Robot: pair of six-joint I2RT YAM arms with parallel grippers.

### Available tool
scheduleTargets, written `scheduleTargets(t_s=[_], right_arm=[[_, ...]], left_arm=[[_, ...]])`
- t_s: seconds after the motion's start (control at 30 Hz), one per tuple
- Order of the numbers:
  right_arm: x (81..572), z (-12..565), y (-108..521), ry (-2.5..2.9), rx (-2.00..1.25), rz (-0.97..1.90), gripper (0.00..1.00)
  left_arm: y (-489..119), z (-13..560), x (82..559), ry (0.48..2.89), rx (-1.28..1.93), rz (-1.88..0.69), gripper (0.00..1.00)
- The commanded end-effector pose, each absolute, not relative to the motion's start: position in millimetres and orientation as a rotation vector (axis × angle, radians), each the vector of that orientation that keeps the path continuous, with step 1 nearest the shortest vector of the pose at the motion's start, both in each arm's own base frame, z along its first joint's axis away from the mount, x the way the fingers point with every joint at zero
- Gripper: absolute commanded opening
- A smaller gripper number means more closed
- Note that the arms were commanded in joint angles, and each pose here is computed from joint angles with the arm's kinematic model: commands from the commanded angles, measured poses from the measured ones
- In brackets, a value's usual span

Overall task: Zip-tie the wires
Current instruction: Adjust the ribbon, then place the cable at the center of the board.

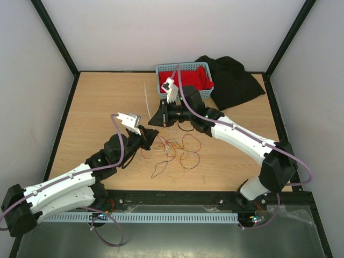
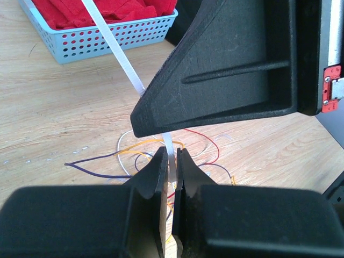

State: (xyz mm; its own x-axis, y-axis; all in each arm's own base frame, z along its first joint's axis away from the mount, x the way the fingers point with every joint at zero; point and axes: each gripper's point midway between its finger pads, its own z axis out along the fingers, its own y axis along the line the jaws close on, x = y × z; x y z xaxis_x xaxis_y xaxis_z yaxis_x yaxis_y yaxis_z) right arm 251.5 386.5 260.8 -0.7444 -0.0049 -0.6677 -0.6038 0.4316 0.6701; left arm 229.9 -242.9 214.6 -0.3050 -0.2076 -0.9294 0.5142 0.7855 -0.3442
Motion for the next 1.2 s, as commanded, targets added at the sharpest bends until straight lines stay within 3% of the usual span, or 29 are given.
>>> scheduleTargets(t_s=[0.0, 0.2, 0.37, 0.6, 0.9, 1.17], right_arm=[[268.4, 346.8, 393.5, 1.809, -0.490, 1.395, 0.00], [267.0, 343.1, 380.0, 1.797, -0.493, 1.392, 0.00], [266.7, 348.5, 349.1, 1.725, -0.452, 1.481, 0.40], [250.5, 352.6, 309.3, 1.488, -0.641, 1.289, 0.98], [208.6, 316.2, 305.4, 1.187, -0.890, 0.989, 0.99], [190.6, 300.2, 341.5, 1.020, -0.844, 0.869, 0.99]], left_arm=[[-239.0, 160.6, 209.9, 1.907, 0.334, -0.693, 0.07], [-226.8, 185.1, 216.3, 1.843, 0.318, -0.637, 0.04], [-210.5, 206.8, 220.7, 1.849, 0.334, -0.535, 0.03], [-193.3, 219.4, 224.1, 1.898, 0.255, -0.514, 0.01], [-175.5, 260.9, 226.8, 1.938, 0.208, -0.503, 0.01], [-185.0, 278.0, 228.7, 1.948, 0.166, -0.577, 0.01]])
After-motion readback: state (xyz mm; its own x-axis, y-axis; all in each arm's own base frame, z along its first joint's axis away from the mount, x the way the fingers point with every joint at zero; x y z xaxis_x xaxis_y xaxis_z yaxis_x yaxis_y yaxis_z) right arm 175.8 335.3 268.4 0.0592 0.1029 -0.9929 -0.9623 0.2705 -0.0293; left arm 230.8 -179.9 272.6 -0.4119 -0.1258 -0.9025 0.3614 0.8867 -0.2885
